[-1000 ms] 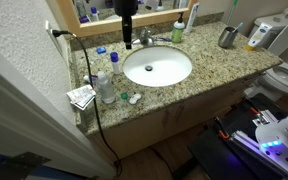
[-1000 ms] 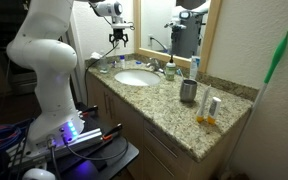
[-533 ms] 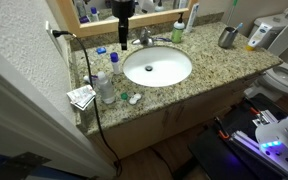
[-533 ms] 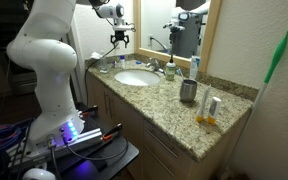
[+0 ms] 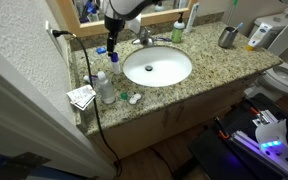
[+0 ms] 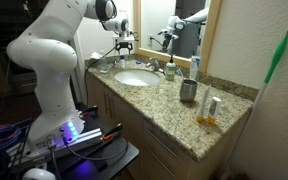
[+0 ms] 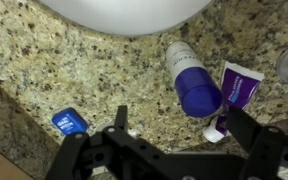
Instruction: Move the white bottle with a blue lid to the right side of the sink counter
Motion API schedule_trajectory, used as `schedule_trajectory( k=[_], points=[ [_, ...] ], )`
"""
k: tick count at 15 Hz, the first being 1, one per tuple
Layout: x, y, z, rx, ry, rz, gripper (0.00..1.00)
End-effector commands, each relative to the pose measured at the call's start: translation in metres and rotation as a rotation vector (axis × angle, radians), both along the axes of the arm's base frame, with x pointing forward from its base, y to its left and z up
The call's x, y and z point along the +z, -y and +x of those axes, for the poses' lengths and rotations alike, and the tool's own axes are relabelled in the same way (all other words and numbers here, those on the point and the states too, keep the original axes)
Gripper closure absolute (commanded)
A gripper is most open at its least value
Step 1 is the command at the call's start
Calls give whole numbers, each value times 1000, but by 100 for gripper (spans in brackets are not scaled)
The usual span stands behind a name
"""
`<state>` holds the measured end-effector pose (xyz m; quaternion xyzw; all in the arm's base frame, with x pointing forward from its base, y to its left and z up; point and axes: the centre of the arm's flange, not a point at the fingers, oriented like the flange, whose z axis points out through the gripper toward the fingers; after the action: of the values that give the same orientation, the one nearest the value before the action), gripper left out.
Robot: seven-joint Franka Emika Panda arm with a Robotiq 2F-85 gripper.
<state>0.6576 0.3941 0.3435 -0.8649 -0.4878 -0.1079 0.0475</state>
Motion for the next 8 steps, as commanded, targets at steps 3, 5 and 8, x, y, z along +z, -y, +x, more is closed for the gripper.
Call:
schedule_trajectory(
  k=[3,5,8],
  points=[
    [-8,-5,-1,4,-13,6,0],
    [-11,-5,-1,-6,-24,5,0],
    [-26,-5,-4,-8,-75,-16,0]
  ],
)
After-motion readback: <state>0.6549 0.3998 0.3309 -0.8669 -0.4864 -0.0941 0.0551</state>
